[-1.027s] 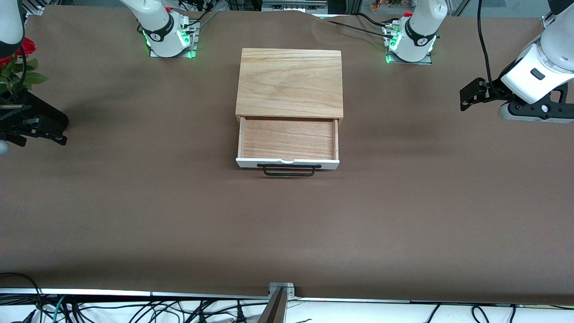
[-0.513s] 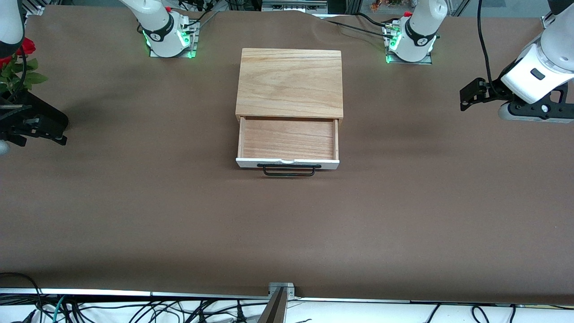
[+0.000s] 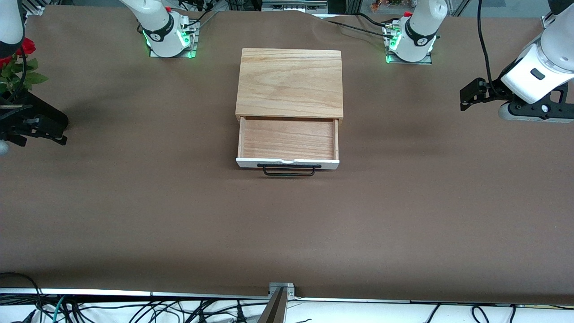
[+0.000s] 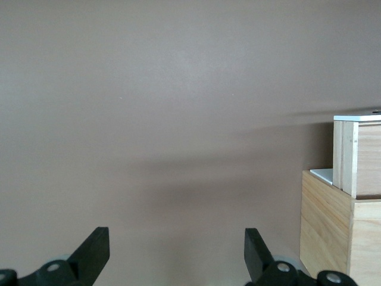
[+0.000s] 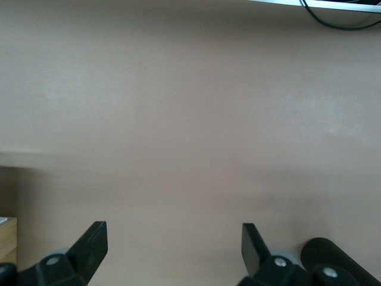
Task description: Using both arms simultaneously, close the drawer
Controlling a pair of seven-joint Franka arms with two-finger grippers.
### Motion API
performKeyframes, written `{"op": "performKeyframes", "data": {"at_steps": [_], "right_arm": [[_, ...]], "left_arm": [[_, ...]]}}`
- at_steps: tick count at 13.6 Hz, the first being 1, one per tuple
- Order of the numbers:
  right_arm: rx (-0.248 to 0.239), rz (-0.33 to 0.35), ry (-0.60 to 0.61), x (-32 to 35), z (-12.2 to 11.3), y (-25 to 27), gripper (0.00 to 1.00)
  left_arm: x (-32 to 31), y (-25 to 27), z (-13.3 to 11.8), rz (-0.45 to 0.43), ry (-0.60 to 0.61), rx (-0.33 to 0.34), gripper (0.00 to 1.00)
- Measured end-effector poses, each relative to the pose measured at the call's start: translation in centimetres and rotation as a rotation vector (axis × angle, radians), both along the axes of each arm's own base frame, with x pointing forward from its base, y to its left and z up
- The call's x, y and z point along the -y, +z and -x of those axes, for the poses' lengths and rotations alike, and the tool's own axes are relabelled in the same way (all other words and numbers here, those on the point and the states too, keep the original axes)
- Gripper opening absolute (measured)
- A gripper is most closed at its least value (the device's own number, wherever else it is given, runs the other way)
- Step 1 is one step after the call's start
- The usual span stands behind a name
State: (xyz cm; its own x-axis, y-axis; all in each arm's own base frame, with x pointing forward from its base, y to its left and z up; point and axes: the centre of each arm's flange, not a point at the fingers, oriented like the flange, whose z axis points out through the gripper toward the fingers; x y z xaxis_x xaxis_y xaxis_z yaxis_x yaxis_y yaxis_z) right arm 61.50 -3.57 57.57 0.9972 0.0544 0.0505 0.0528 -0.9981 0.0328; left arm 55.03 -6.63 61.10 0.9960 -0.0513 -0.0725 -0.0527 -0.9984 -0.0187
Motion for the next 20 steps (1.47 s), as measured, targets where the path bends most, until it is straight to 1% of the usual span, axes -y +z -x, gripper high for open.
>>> {"op": "performKeyframes", "data": {"at_steps": [11,13,16,17,18,19,20], "right_arm": [[-0.002,0.0,-0.002,0.0,0.0,-0.1,1.0],[-0.012,-0.001,0.006,-0.6,-0.1,-0.6,1.0],[-0.05,-0.007,0.045,-3.1,-1.0,-3.0,1.0],[-0.064,-0.02,0.065,-4.6,-1.4,-3.9,1.0],[-0.079,-0.05,0.076,-6.1,-1.7,-5.0,1.0],[-0.091,-0.095,0.083,-7.5,-2.0,-6.1,1.0],[-0.093,-0.14,0.087,-8.8,-2.6,-7.4,1.0]], "left_arm": [[0.0,0.0,0.0,0.0,0.0,0.0,1.0],[0.0,0.0,0.0,0.0,0.0,0.0,1.0],[0.0,0.0,0.0,0.0,0.0,0.0,1.0],[0.0,0.0,0.0,0.0,0.0,0.0,1.0],[0.0,0.0,0.0,0.0,0.0,0.0,1.0],[0.0,0.0,0.0,0.0,-0.001,0.0,1.0],[0.1,-0.2,-0.1,0.0,-0.003,-0.004,1.0]]}}
